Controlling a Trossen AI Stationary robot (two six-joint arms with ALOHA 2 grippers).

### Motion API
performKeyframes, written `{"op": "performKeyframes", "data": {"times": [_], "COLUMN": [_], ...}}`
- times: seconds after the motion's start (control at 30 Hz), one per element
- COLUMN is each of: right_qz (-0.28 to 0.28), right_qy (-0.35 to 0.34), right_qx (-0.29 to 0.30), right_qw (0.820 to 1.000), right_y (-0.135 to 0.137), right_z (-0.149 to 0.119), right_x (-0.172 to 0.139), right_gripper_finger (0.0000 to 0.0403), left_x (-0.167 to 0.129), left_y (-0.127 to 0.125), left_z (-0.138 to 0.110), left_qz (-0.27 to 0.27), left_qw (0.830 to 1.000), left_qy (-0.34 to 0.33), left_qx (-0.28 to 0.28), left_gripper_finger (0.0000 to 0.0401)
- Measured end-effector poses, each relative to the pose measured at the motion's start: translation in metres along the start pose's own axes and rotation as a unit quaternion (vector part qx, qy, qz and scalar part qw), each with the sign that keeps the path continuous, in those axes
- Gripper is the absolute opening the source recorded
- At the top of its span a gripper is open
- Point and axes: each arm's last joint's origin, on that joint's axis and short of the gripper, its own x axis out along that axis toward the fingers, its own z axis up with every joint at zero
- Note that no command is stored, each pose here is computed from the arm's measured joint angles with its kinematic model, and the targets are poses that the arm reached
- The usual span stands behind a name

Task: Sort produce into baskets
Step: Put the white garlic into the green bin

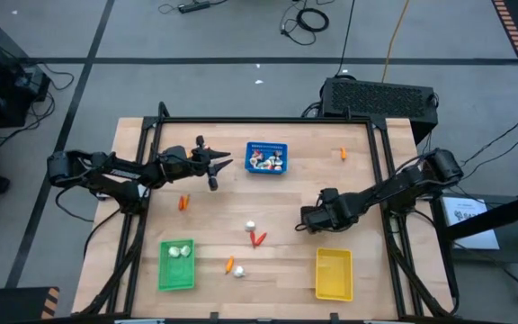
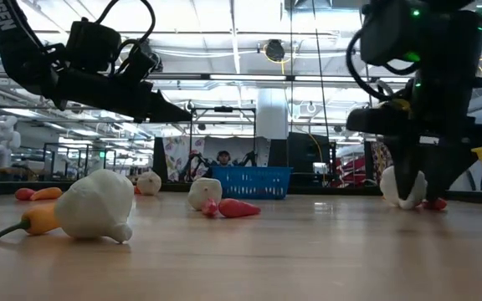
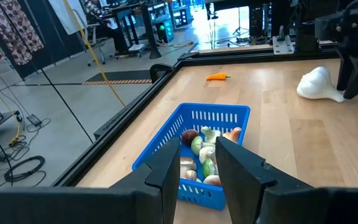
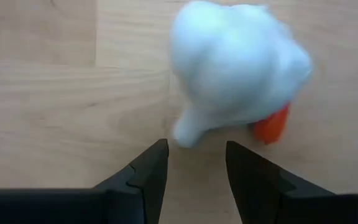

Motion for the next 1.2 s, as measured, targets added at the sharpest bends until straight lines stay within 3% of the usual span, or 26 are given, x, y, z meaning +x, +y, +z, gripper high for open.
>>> {"op": "performKeyframes", "data": {"times": [0.2,0.4,0.83,0.93,1.03,1.13,1.2], "right_qz": [-0.011,0.028,0.051,0.070,0.102,0.142,0.161], "right_qy": [-0.002,-0.007,0.008,0.035,0.060,0.049,0.030], "right_qx": [0.007,0.020,0.001,-0.048,-0.134,-0.243,-0.339], "right_qw": [1.000,0.999,0.999,0.996,0.984,0.958,0.926], "right_y": [-0.008,0.000,0.011,0.023,0.039,0.053,0.061], "right_z": [-0.001,-0.003,-0.005,-0.004,-0.002,0.003,0.008], "right_x": [0.002,0.003,-0.007,-0.017,-0.033,-0.048,-0.057], "right_gripper_finger": [0.0153,0.0153,0.0153,0.0153,0.0153,0.0153,0.0153], "left_x": [0.000,0.000,0.000,0.000,0.000,0.000,0.000], "left_y": [0.000,0.000,0.000,0.000,0.000,0.000,0.000], "left_z": [0.000,0.000,0.000,0.000,0.000,0.000,0.000], "left_qz": [0.000,0.000,0.000,0.000,0.000,0.000,0.000], "left_qw": [1.000,1.000,1.000,1.000,1.000,1.000,1.000], "left_qy": [0.000,0.000,-0.001,0.000,-0.001,-0.001,-0.001], "left_qx": [0.000,0.000,0.000,0.000,0.000,0.000,0.000], "left_gripper_finger": [0.0111,0.0111,0.0111,0.0111,0.0111,0.0111,0.0111]}}
